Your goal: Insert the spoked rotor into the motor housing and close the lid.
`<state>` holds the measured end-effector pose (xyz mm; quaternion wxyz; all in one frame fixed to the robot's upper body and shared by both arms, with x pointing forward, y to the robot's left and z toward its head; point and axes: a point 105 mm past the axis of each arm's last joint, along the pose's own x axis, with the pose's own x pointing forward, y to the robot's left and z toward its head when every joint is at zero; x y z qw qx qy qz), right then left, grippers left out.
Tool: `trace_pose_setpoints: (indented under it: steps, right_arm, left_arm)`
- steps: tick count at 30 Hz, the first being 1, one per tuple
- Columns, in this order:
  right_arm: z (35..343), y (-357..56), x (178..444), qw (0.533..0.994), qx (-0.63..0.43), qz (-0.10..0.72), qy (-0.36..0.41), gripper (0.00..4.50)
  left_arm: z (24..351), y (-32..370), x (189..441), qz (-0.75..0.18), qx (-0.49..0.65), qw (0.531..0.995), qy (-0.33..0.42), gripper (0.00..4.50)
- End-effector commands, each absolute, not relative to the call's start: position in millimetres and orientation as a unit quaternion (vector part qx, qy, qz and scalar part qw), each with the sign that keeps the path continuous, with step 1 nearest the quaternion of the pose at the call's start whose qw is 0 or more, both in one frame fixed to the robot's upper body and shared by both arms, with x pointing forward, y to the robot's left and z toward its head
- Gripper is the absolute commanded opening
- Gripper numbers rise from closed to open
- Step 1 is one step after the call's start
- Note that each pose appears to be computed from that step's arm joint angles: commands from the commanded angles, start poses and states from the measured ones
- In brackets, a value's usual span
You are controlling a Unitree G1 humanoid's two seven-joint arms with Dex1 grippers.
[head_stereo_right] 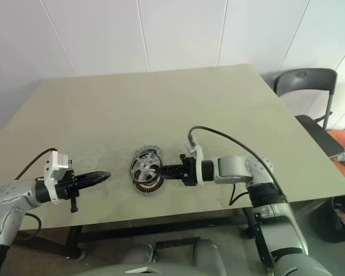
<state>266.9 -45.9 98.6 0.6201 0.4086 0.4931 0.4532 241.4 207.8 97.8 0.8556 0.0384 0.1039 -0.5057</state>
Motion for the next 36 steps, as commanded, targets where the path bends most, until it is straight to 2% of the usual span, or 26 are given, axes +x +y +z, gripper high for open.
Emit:
trace_pose_setpoints:
  steps: [1,14,22,30,36]
  right_arm:
    - [105,-41,264,0.606,0.419,0.47,0.486,0.36]
    - [97,-34,269,0.615,0.43,0.442,0.491,0.36]
    - [96,-33,266,0.606,0.428,0.449,0.498,0.36]
    - [96,-34,272,0.627,0.428,0.429,0.49,0.36]
    - [104,-33,271,0.626,0.416,0.447,0.485,2.36]
  left_arm:
    - [107,203,243,-0.512,0.055,0.853,0.086,0.0]
    - [101,203,242,-0.513,0.055,0.852,0.09,0.0]
    - [97,206,244,-0.512,0.057,0.853,0.09,0.0]
    - [93,208,245,-0.511,0.063,0.853,0.089,0.0]
    - [94,206,246,-0.512,0.064,0.852,0.087,0.0]
